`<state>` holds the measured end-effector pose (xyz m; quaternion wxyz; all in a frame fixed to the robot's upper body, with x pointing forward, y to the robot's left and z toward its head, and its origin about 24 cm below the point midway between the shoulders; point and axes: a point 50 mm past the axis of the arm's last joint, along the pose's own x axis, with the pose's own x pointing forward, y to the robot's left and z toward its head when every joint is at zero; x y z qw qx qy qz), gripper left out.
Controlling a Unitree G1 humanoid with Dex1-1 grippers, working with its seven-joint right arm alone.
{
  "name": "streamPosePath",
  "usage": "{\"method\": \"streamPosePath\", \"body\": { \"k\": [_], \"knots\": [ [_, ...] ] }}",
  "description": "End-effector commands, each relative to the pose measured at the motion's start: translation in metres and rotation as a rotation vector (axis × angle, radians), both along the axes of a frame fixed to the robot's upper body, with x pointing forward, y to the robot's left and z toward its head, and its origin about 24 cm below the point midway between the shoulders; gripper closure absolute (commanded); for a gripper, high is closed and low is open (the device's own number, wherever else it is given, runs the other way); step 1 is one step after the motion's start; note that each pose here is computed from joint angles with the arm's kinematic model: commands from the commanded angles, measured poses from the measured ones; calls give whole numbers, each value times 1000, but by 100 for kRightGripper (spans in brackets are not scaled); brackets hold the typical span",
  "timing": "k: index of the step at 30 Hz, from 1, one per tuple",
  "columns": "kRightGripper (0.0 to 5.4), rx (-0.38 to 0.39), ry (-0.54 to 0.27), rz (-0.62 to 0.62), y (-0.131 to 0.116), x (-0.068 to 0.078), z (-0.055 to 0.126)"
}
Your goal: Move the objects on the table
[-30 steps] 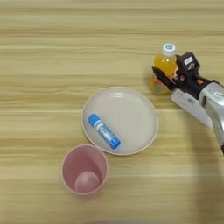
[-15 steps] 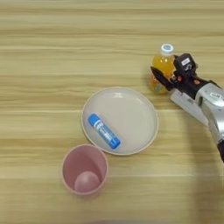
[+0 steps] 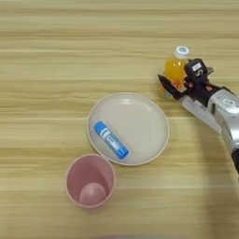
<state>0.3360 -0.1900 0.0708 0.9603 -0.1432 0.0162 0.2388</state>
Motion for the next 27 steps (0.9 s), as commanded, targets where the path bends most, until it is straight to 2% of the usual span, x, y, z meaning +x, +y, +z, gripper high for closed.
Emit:
{"method": "streamPosePath", "body": {
  "k": [1,14,27],
  "knots": [
    [12,-16,-141,-1,1,14,38],
    [5,-7,-165,-19,-2,14,43],
    [5,73,-263,-17,-2,13,63]
  ]
}}
